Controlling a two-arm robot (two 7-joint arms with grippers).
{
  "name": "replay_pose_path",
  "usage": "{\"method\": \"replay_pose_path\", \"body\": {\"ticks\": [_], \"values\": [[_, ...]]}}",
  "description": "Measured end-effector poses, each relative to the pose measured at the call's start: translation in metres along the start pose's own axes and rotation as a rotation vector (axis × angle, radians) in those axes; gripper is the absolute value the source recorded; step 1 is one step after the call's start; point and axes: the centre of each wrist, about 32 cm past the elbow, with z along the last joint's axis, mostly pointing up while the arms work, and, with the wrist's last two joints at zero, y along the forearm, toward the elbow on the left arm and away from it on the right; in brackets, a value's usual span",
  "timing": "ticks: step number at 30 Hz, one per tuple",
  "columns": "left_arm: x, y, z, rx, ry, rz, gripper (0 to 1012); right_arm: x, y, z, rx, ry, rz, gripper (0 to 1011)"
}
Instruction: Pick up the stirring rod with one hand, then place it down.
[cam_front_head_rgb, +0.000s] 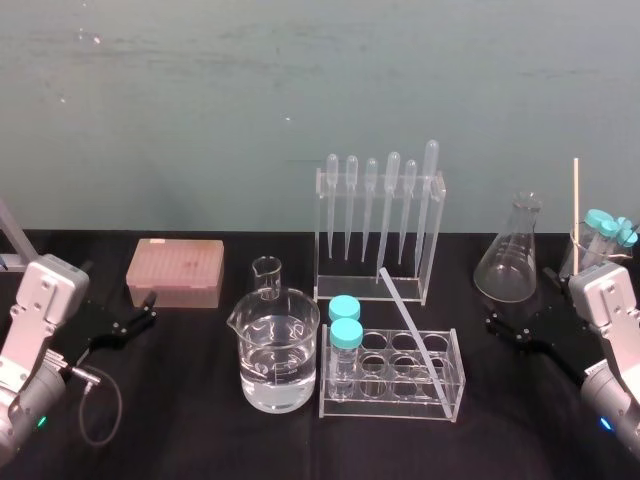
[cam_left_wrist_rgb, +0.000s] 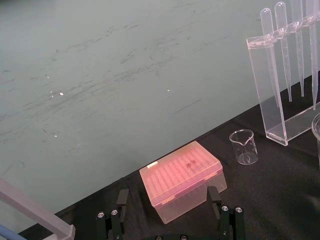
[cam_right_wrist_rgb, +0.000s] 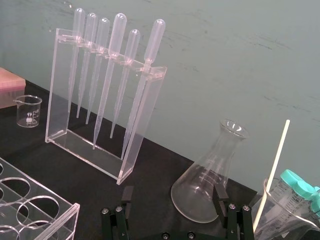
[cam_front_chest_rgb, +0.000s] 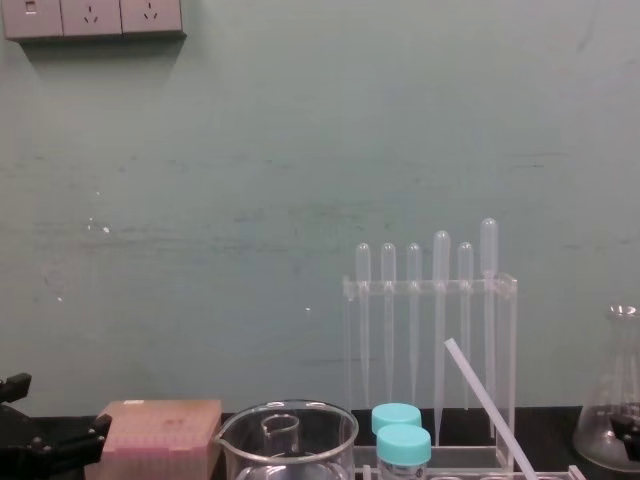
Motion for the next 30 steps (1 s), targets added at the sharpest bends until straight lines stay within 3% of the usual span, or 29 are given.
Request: {"method": "replay_pose_path", "body": {"ticks": [30], "values": [[0.0000, 0.0000, 0.0000, 0.000, 0.000, 0.000, 1000, 0.0000, 0.0000, 0.0000, 0.000, 0.000, 0.000, 1000]]}}
